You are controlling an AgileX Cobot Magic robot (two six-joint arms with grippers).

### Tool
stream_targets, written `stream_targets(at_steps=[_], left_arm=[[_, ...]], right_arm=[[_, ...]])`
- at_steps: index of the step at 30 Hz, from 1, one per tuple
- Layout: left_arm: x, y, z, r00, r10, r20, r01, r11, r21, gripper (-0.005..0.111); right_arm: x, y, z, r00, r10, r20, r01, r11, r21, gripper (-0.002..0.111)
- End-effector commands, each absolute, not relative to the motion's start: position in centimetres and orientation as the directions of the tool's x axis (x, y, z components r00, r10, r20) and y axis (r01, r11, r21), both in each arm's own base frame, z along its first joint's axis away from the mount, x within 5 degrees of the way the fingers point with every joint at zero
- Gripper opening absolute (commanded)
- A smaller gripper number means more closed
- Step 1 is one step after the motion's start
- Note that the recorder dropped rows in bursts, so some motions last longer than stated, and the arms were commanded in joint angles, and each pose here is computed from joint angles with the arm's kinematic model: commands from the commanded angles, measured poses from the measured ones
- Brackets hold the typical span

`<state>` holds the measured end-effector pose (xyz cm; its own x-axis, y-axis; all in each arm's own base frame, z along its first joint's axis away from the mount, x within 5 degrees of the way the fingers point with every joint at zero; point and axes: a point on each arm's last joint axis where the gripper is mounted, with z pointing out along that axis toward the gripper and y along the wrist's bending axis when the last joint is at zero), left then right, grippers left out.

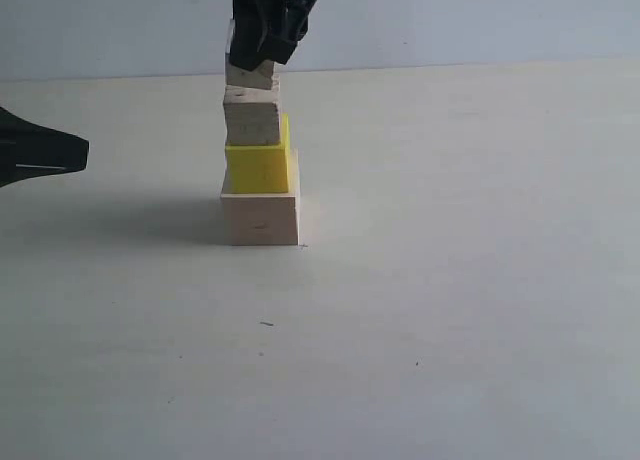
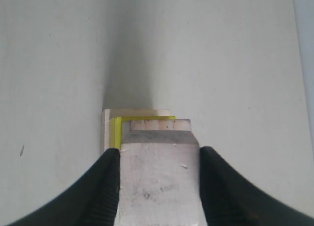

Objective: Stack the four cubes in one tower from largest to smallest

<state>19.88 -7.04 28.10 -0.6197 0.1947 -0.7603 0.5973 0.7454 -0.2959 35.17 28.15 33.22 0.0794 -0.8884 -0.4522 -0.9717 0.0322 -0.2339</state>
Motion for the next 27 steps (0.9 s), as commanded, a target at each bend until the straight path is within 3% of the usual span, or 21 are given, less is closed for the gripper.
stream_targets(at_steps=[1,17,27], left_arm=[[19.8,-7.2,28.1,-0.618,0.189,-0.763,0.601,0.739,-0.304,0.000],[19.8,-7.2,28.2,-0.618,0.187,-0.763,0.600,0.739,-0.305,0.000],[19.8,-7.2,28.2,-0.618,0.187,-0.763,0.600,0.739,-0.305,0.000]], right_arm=[[35.0,28.3,33.4,0.088,-0.882,-0.464,-0.971,0.028,-0.237,0.000],[35.6,27.9,32.6,0.073,-0.911,-0.405,-0.965,0.039,-0.261,0.000],[35.8,27.8,36.5,0.149,-0.884,-0.444,-0.923,0.037,-0.384,0.000]])
